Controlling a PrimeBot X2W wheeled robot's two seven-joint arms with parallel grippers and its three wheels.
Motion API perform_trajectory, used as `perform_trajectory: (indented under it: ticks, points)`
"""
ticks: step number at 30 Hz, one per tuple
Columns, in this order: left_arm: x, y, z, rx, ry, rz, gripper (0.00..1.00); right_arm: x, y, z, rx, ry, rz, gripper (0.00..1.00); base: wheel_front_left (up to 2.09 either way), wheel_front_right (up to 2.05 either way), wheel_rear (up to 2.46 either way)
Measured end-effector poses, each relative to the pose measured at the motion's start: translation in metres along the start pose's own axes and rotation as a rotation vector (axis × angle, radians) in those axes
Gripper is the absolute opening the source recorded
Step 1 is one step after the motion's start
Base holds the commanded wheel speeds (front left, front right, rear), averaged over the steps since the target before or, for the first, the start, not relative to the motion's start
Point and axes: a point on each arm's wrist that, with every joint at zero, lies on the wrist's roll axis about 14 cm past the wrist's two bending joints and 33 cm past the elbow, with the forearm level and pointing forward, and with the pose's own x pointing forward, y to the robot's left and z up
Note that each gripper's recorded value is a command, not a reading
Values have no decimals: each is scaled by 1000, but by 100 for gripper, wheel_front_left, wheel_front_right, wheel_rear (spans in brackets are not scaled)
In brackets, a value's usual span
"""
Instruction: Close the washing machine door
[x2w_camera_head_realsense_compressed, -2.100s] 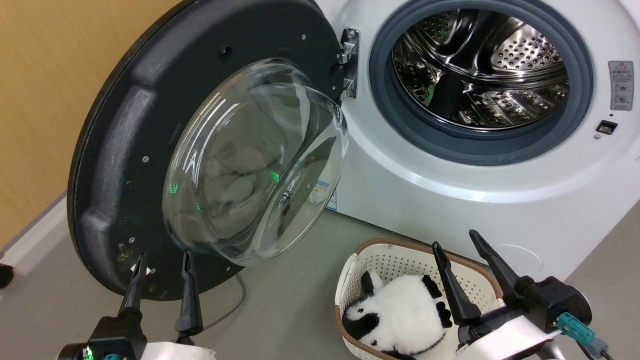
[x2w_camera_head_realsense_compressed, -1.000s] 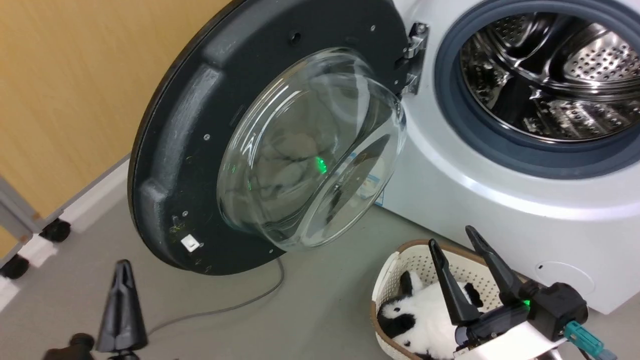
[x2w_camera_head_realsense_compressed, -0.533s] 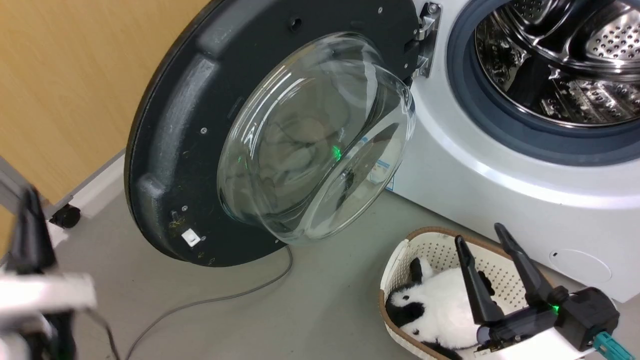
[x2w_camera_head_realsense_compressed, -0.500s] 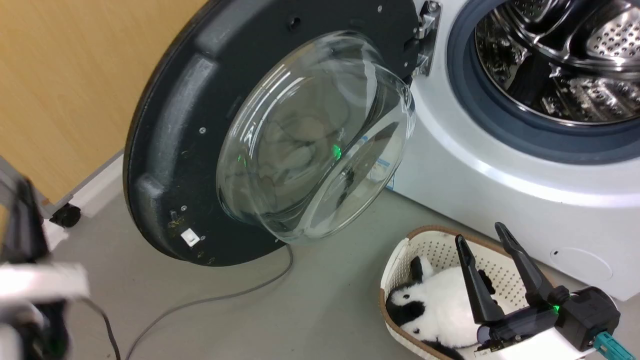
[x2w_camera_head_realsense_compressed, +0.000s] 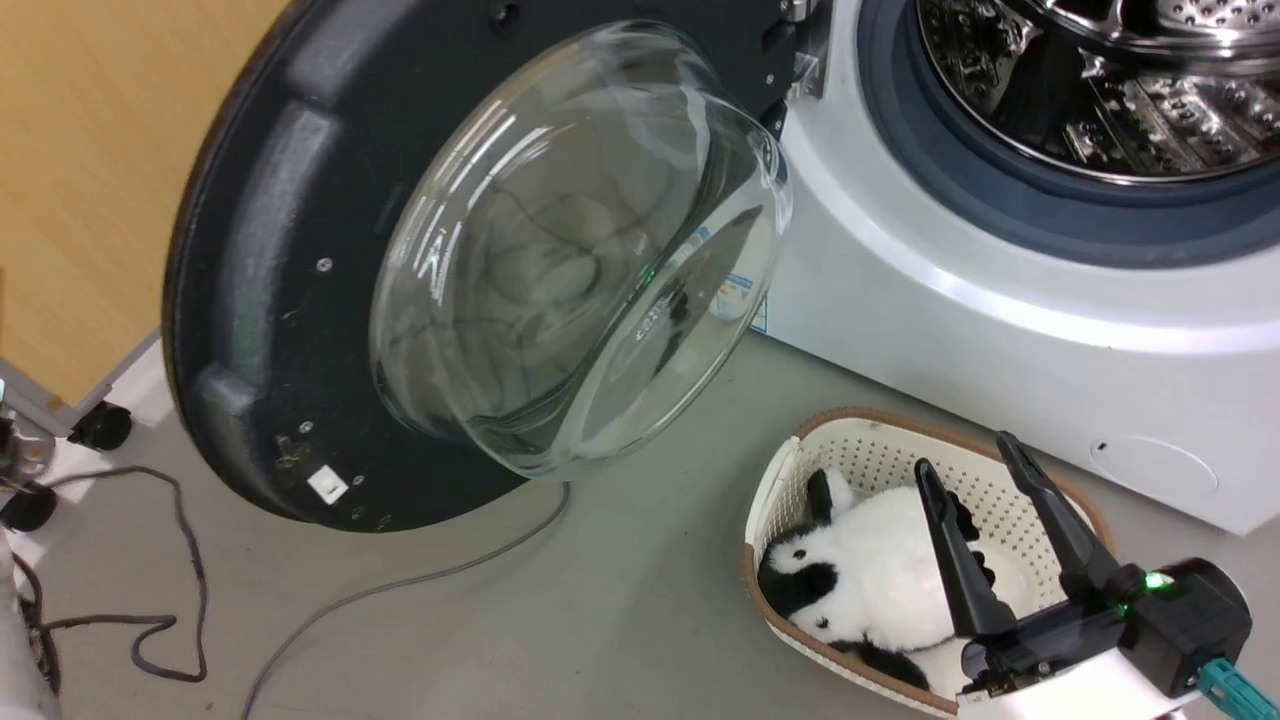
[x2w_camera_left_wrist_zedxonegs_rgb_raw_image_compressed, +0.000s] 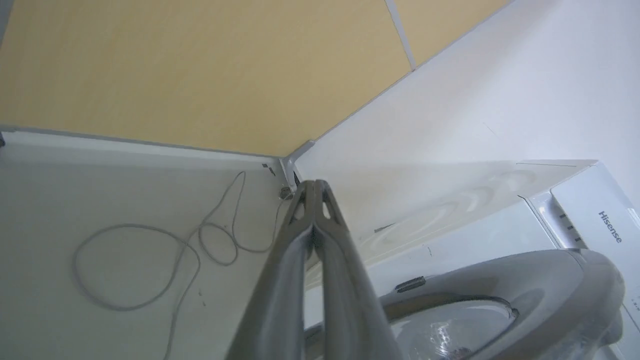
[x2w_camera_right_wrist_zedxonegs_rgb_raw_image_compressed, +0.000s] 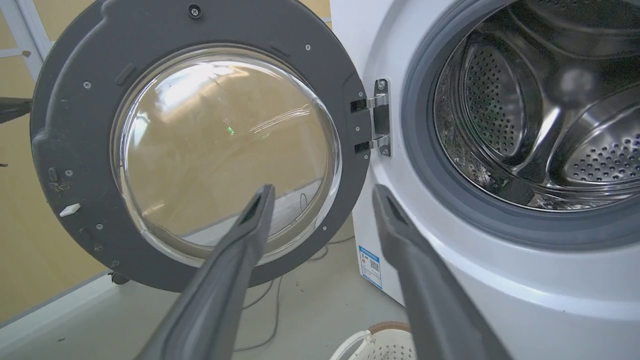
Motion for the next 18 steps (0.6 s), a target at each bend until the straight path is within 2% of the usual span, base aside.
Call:
perform_trajectory:
  ticks: [3,5,12,13,18]
  points:
    - [3,13,-30,-186,126,58,0,1,-2,1,-6,-5,-4,100,0,0,0]
    - [1,15,-48,-264,213,71,0,0,-3,1,-8,-5,-6,100,0,0,0]
    - [-11,-7,-81,-327,421,-25,0,-1,-3,6,-19,-13,-13,100,0,0,0]
    - [-21,-14,-91,-346,489,-67,0,-2,-3,9,-24,-19,-16,100,0,0,0]
    - [-42,-25,-103,-365,600,-140,0,-3,-1,17,-32,-34,-22,100,0,0,0]
